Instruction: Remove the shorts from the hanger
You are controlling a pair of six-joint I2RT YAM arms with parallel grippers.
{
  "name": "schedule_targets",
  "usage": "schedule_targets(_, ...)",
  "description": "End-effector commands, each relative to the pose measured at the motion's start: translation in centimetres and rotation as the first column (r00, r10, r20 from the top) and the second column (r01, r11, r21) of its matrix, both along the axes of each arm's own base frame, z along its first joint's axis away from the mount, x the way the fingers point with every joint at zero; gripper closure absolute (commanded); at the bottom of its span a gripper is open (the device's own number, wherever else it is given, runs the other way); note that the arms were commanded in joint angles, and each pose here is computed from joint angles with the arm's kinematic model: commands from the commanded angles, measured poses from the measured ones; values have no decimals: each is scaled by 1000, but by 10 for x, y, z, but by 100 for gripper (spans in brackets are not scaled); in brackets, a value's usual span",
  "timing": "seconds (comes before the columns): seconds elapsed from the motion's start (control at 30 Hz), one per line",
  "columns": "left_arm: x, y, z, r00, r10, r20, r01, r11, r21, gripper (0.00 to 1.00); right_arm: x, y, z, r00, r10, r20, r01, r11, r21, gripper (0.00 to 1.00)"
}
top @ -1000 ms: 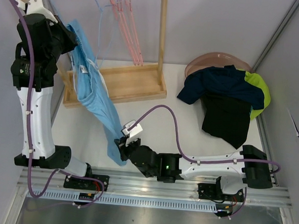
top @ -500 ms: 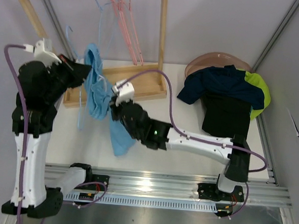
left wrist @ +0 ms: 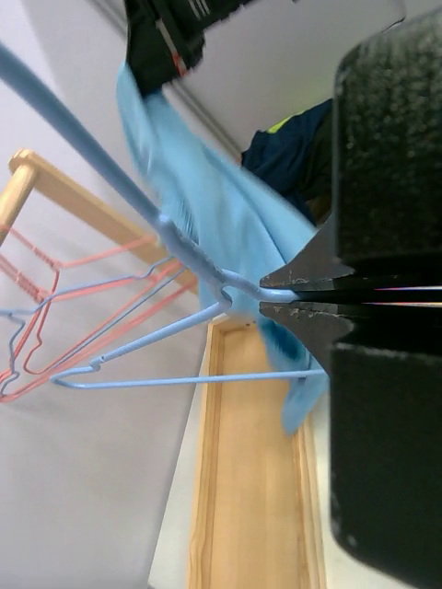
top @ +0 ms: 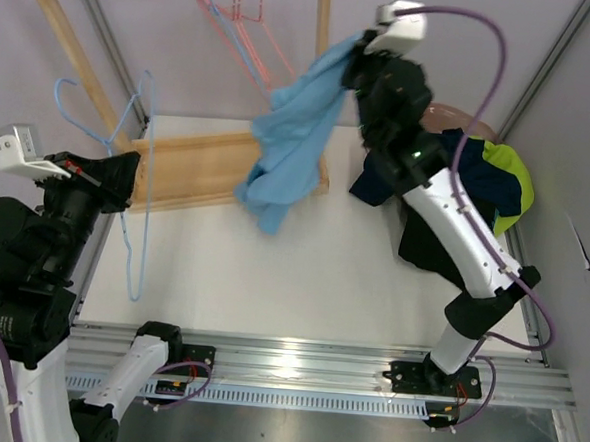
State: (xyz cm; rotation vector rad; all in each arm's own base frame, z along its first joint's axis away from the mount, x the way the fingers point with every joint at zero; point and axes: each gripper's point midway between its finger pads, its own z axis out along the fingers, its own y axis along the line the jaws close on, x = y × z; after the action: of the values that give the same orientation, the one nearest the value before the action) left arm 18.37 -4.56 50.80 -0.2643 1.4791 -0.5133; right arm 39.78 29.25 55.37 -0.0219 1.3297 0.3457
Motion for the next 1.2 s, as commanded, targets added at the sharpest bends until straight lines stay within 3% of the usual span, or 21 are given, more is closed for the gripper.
schedule_targets(0.0,19,13,-10,996,79,-36,-77,996,55,100,4,-121,74,973,-203,111,183,968,171,100)
schedule_targets(0.17,34,17,-17,993,109,-48,-106,992,70,100,50,-243,84,899,-422,119,396,898,194,100)
schedule_targets(0.33,54,38,-14,972,228,-50,-220,968,122,100,77,-303,72,855,-508,106,481,852,207,100)
schedule_targets(0.5,81,45,-8,960,278,-38,-271,952,142,100,111,-349,16,826,-563,9,555,816,161,100)
schedule_targets(0.67,139,58,-14,940,330,-91,-309,933,186,100,140,-362,-72,818,-552,-159,569,818,88,100)
schedule_targets(0.7,143,59,-2,940,336,-68,-319,930,182,100,145,-362,-109,805,-541,-241,566,823,42,93)
schedule_targets(0.73,151,61,-3,937,342,-74,-323,928,187,100,147,-357,-127,814,-505,-288,535,845,28,78)
schedule_targets(0.77,164,63,0,935,347,-74,-329,925,188,100,146,-353,-140,813,-482,-326,521,852,41,52)
schedule_targets(0.8,171,62,2,937,342,-71,-324,927,190,100,144,-351,-179,788,-467,-402,516,856,17,17)
schedule_targets(0.87,187,55,17,955,294,-32,-282,939,197,100,125,-339,-187,815,-409,-411,483,871,91,1)
schedule_targets(0.9,194,53,17,959,283,-36,-269,940,208,100,121,-333,-188,843,-381,-381,457,879,133,1)
schedule_targets(0.93,201,51,15,961,273,-45,-257,942,216,100,109,-327,-240,814,-354,-461,452,884,120,1)
schedule_targets(0.97,194,50,49,964,265,25,-265,944,199,100,101,-317,-250,821,-323,-471,430,892,139,1)
schedule_targets(1.0,213,48,33,967,251,-33,-238,946,221,100,89,-310,-237,852,-304,-427,410,894,181,0)
schedule_targets(1.03,212,46,51,970,245,0,-239,947,212,100,78,-304,-272,828,-291,-480,411,897,164,1)
schedule_targets(1.1,208,43,81,973,223,64,-231,953,198,100,65,-277,-286,836,-239,-493,356,921,158,1)
schedule_targets(1.17,222,36,78,981,188,52,-194,961,197,100,48,-262,-306,828,-212,-519,330,933,146,1)
